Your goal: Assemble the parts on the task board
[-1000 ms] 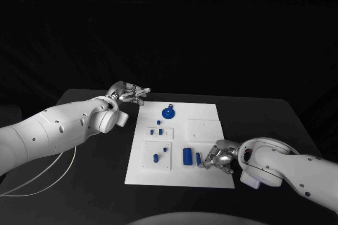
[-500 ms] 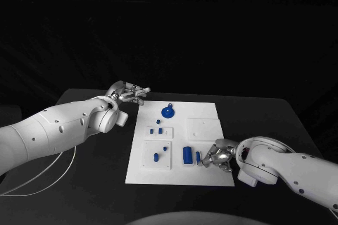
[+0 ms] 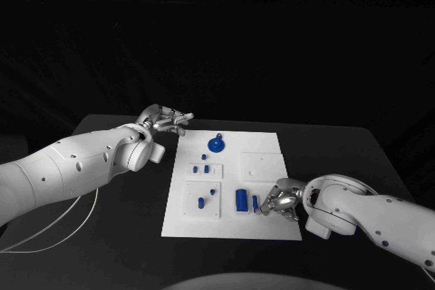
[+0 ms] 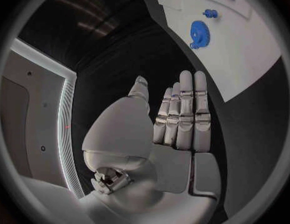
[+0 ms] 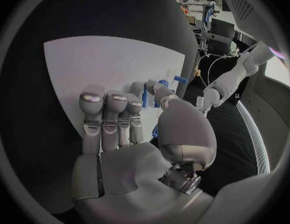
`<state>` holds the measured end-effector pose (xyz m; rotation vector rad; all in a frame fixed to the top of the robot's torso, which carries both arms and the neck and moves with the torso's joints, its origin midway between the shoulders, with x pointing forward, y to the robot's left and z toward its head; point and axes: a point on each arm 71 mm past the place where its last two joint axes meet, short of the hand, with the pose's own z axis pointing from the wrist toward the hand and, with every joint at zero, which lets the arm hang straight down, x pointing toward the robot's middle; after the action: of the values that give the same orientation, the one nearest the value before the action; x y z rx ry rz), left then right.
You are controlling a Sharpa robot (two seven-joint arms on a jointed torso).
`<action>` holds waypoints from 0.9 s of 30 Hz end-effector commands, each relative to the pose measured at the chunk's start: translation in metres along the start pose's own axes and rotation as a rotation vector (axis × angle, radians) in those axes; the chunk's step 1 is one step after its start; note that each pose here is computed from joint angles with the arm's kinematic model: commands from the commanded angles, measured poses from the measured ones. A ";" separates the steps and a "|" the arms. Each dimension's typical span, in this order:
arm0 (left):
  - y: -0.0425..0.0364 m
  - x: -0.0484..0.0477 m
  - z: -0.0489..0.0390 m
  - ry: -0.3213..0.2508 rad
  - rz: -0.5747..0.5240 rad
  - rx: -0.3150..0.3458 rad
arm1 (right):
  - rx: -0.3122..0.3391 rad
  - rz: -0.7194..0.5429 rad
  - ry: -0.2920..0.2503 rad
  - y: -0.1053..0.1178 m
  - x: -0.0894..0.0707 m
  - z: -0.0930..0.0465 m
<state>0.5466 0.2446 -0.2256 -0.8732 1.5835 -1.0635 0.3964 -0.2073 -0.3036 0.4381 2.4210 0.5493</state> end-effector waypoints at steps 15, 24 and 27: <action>0.0037 0.0005 0.0000 -0.011 -0.098 -0.034 | -0.084 0.101 -0.080 -0.003 -0.024 -0.003; 0.0069 -0.0083 0.0018 -0.068 -0.154 -0.049 | -0.237 0.294 -0.275 0.001 -0.093 0.004; 0.0086 -0.0146 0.0037 -0.104 -0.166 -0.050 | -0.332 0.376 -0.364 0.004 -0.121 0.011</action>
<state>0.5524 0.2576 -0.2290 -1.0378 1.5263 -1.0682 0.4862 -0.2539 -0.2612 0.7195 2.0425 0.7328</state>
